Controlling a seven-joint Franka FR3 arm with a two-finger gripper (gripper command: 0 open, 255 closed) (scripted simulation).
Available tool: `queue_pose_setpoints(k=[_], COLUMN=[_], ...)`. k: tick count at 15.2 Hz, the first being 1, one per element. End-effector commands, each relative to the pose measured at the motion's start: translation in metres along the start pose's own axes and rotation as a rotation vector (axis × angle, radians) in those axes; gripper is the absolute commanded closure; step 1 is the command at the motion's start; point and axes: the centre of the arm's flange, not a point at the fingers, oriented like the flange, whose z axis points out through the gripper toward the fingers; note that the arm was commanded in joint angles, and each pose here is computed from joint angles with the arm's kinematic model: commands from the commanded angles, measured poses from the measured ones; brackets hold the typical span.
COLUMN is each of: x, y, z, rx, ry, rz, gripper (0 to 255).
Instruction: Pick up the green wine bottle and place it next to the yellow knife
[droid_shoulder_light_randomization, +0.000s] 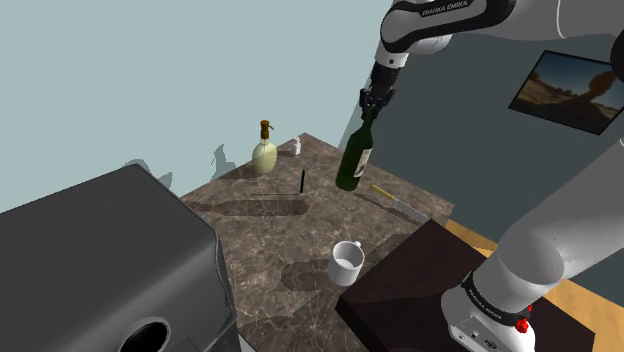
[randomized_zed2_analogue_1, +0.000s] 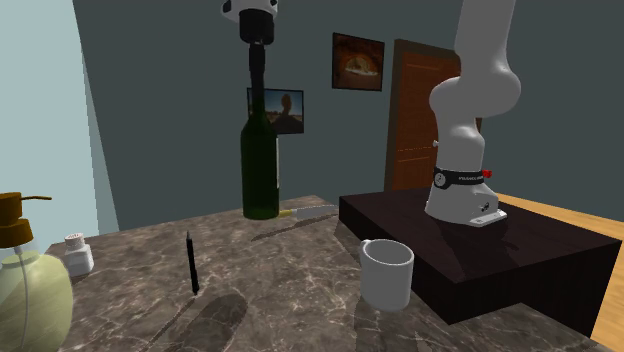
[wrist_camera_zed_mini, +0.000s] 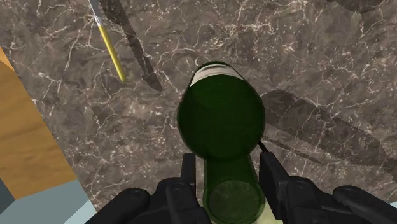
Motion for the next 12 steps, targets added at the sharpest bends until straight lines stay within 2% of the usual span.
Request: queue_pose_setpoints(k=[1,12], x=[-0.007,-0.038], y=[0.027,0.168], z=[0.0,-0.007], rx=[0.0,0.0], ry=[0.0,0.0], rz=[-0.002,-0.002], gripper=[255,255])
